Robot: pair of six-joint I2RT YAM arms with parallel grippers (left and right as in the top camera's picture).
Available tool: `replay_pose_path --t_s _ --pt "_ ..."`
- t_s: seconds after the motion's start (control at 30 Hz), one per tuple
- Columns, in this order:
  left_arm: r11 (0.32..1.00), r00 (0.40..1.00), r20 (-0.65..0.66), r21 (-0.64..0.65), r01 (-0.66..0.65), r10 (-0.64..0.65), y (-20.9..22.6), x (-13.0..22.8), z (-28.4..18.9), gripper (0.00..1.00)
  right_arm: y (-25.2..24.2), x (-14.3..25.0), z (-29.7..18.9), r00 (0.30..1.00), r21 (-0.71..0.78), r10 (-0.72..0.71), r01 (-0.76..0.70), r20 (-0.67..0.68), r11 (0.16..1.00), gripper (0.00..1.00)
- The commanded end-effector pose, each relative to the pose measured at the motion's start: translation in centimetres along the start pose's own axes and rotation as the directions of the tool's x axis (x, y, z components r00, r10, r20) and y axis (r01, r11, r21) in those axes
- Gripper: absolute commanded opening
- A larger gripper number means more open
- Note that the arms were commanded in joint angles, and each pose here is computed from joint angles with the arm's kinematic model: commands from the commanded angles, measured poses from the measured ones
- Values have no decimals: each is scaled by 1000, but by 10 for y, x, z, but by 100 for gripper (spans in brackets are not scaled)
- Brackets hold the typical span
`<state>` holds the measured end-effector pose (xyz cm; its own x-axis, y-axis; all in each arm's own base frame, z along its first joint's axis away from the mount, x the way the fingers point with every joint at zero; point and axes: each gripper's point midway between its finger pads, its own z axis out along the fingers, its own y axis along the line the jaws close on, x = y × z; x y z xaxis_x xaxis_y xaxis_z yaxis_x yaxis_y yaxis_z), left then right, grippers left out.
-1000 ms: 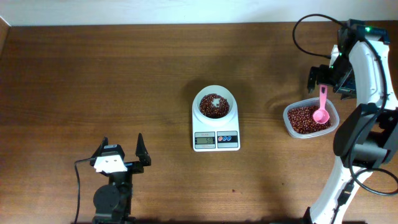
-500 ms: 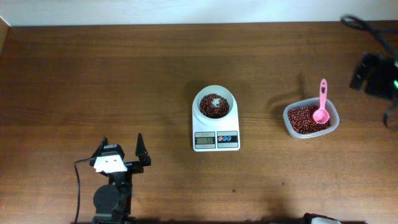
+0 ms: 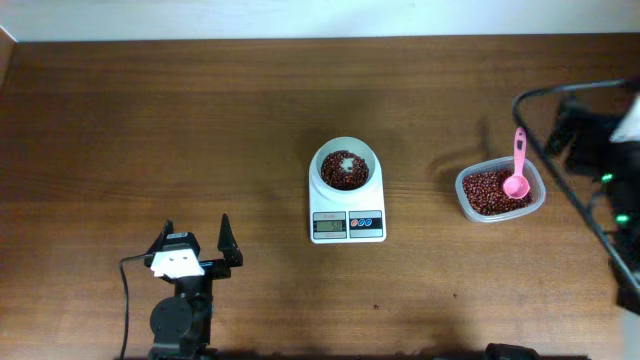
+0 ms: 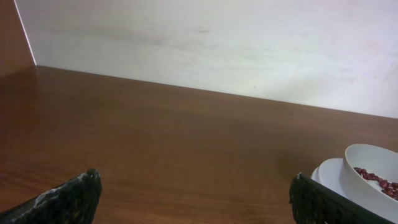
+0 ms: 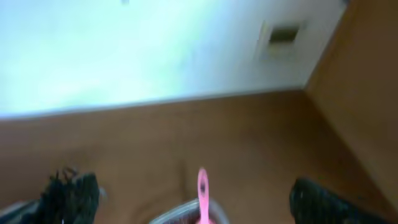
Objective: Scoop item into bowl and weigh 50g on scale
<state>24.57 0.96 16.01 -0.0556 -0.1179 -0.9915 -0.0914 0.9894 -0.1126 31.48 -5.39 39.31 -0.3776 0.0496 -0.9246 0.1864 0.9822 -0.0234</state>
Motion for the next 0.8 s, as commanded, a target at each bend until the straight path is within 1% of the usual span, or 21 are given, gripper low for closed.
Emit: replay_pose_path --t_s 0.0,0.03,0.1,0.23,0.37,0.5,0.53,0.6,0.67,0.77 --pt "1000 1000 3 -13 -16 16 3 0 0 99 7 49 16 999 -29 -6 7 31 1000 99" --pt "1000 1000 3 -12 -16 16 3 0 0 99 9 75 25 999 -36 -2 4 45 999 99" --pt "1000 1000 2 -13 -16 16 3 0 0 99 12 109 35 998 -52 8 -5 70 999 99" --pt "1000 1000 3 -12 -16 16 3 0 0 99 12 185 43 983 -63 78 -68 167 996 99" --pt "1000 1000 3 -13 -16 16 3 0 0 99 11 230 40 974 -63 105 -94 199 994 99" --pt "1000 1000 2 -12 -16 16 3 0 0 99 11 250 36 961 -70 112 -97 254 993 99" --pt "1000 1000 2 -12 -16 16 3 0 0 99 11 254 34 962 -70 115 -100 249 992 99" --pt "1000 1000 2 -13 -16 16 3 0 0 99 11 256 28 959 -73 122 -107 255 992 99" --pt "1000 1000 2 -12 -16 16 3 0 0 99 13 246 22 945 -87 120 -98 305 991 99" --pt "1000 1000 3 -12 -16 16 3 0 0 99 23 248 21 951 -113 77 -45 299 993 99"
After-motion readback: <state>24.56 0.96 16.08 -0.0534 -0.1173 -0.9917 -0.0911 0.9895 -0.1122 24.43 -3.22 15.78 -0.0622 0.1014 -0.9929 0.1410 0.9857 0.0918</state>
